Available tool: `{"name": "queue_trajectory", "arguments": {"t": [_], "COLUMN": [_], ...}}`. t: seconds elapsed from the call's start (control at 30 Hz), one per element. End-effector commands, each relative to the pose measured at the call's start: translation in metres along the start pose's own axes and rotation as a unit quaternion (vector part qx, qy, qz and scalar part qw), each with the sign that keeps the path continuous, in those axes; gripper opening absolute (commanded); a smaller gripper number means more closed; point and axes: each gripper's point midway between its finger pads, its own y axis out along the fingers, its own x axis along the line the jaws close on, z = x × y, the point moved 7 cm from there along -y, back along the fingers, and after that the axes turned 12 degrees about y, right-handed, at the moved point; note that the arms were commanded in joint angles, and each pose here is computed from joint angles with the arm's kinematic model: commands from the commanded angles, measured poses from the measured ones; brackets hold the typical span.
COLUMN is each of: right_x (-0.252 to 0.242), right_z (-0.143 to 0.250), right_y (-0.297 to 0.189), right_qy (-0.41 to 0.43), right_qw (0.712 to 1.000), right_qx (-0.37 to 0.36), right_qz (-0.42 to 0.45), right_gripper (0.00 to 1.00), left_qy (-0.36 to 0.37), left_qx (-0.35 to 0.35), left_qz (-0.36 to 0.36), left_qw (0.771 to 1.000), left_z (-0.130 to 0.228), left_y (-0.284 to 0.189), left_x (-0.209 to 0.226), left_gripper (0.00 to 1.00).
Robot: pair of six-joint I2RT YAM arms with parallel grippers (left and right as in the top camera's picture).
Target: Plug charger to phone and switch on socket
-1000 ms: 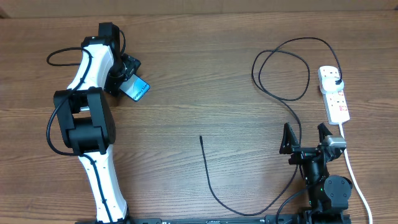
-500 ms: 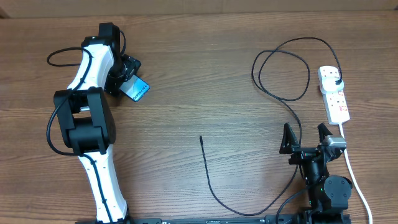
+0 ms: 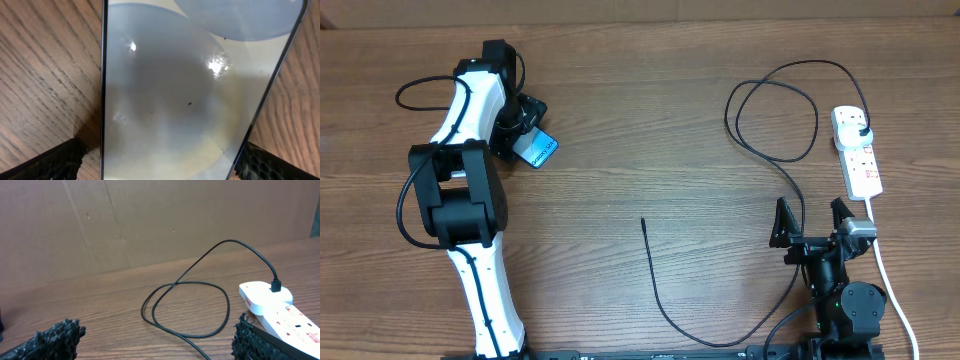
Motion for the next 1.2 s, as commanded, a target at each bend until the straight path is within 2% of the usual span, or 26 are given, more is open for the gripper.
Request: {"name": "queue_trajectory", "arguments": {"t": [0.0,1.17], "right_x": [-0.0019,-0.0019], "right_z": [0.0012,0.0012], "right_y": [0.0001,0.0001], "right_qy": [-0.002,-0.002], "right_qw": [1.0,1.0], "right_qx": [-0.005,-0.005], "right_qz": [0.005,0.005], "right_gripper": [1.0,1.0], "left_qy": [-0.012,-0.01], "left_qx": [0.022,-0.001], "left_qz": [-0.046,-0.073], "left_qw": [0.999,0.997], "left_z": [0.0055,0.0006], "left_y": [0.0322,0.0315], "left_x": [0.0117,0.0184], "left_gripper": [1.0,1.0]}}
